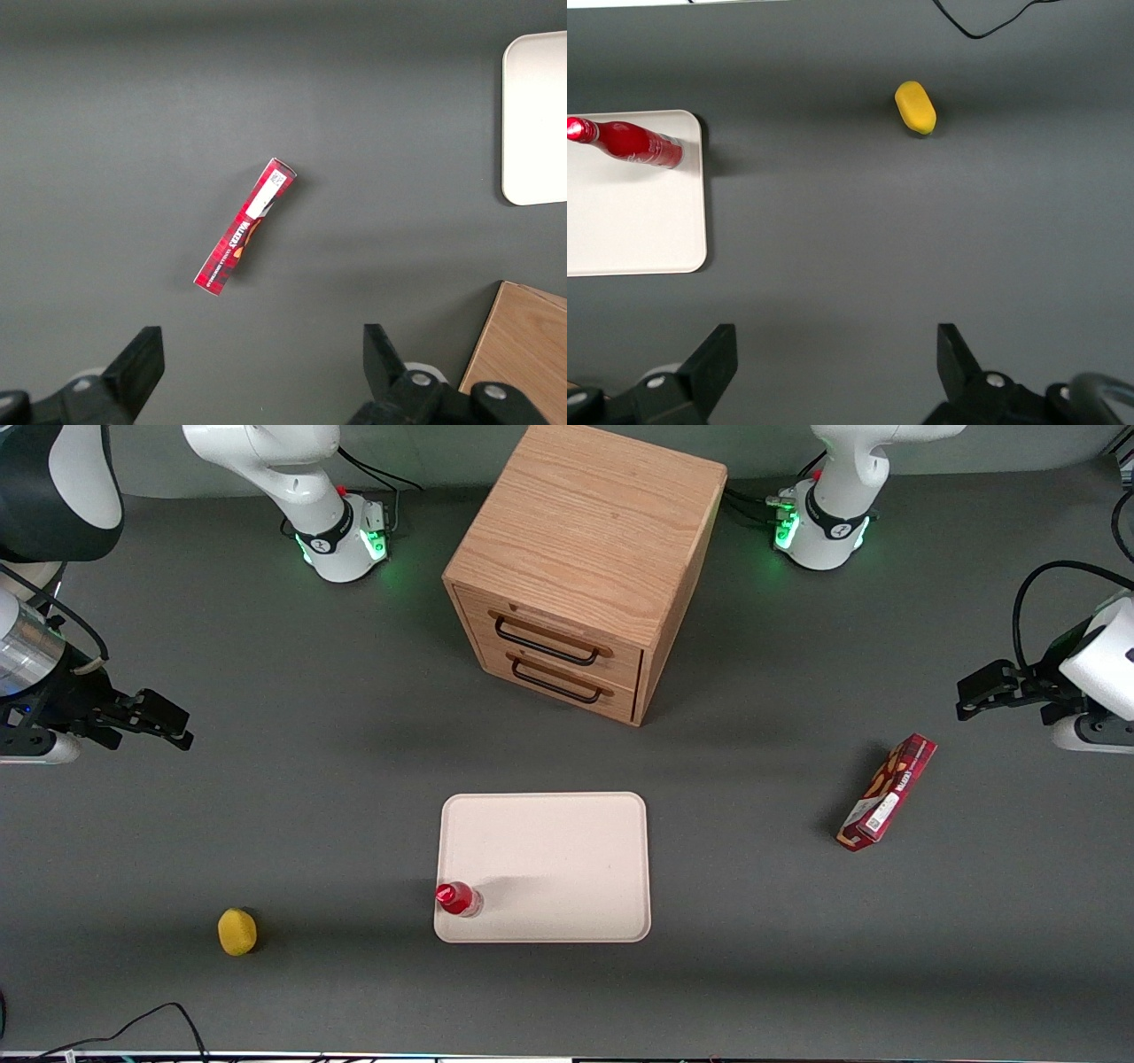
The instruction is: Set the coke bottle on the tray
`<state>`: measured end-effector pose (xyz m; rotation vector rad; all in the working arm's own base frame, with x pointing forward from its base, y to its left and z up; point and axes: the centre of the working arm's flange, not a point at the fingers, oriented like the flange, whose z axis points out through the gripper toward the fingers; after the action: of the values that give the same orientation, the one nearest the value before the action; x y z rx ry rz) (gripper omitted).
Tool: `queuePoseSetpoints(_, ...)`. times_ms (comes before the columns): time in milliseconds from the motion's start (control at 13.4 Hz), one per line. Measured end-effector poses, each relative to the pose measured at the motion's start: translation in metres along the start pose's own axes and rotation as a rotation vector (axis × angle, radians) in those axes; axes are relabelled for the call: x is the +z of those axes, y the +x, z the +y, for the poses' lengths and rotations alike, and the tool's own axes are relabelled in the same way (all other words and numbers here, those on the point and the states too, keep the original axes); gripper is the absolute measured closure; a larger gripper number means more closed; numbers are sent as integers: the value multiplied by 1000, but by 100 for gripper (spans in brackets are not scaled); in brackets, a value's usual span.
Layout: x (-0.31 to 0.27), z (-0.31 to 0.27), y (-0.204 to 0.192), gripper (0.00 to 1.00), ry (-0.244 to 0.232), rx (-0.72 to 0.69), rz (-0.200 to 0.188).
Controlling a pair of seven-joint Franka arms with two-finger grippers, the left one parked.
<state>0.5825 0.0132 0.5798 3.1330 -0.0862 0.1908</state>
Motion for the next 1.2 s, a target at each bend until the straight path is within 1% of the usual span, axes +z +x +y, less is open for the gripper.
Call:
queuePoseSetpoints(150,-16,1,2,0,1,2,11)
queuePoseSetpoints(374,-50,4,-1,0,-1,6,2)
queuePoseSetpoints(449,-55,5,-1,0,-1,8,5)
queuePoseSetpoints(748,-62,6,-2,0,-2,11,-3)
queuePoseSetpoints(1197,-66,8,-2,0,-2,12,0)
